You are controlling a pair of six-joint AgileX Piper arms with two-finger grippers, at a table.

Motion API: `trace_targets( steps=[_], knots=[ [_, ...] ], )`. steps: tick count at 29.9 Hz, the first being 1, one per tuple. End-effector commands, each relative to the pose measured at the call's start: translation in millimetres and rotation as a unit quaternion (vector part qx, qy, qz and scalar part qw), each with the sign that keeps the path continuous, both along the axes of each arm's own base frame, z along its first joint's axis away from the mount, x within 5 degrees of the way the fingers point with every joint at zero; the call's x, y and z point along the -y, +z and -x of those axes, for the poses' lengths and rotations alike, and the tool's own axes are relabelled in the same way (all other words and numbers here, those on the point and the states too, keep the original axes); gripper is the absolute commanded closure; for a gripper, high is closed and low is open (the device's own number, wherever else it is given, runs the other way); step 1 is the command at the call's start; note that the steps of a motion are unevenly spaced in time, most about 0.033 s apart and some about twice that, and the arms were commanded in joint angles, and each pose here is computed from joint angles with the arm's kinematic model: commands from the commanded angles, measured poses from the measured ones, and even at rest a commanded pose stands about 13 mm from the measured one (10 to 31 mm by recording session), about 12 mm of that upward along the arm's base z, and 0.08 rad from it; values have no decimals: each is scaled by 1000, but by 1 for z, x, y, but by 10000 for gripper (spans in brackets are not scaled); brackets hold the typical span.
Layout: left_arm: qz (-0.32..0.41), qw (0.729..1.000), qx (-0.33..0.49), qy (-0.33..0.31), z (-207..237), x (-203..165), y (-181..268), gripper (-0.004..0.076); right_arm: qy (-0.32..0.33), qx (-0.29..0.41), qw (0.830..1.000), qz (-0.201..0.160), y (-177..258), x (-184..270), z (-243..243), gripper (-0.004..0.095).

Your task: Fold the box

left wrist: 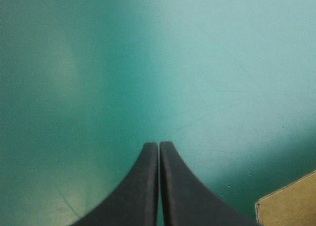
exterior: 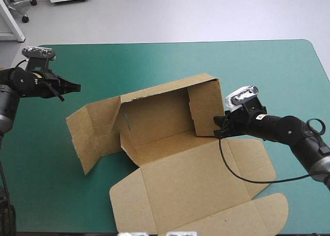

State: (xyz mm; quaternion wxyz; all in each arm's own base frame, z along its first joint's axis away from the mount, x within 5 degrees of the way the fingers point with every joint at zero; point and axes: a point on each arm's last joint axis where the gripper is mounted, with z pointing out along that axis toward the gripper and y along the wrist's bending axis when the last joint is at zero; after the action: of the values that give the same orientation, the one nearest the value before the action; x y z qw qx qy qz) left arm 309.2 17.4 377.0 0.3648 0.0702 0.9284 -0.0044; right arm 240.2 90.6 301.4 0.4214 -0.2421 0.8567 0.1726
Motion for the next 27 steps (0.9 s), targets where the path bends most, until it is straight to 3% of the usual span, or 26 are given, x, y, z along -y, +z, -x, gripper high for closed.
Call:
trace_targets(
  steps=[1,8,12,27],
  knots=[
    [7,998,59,7,5,1,24,724,-18,46,999,-18,11,1,-9,489],
    [7,998,58,7,5,1,24,724,-19,21,1000,-3,-14,-3,-29,489],
    [7,998,58,7,5,1,24,724,-17,1,1000,-18,-24,-8,-41,489],
    [7,998,56,7,5,1,24,724,16,24,999,-28,-5,-16,-51,490]
  ],
)
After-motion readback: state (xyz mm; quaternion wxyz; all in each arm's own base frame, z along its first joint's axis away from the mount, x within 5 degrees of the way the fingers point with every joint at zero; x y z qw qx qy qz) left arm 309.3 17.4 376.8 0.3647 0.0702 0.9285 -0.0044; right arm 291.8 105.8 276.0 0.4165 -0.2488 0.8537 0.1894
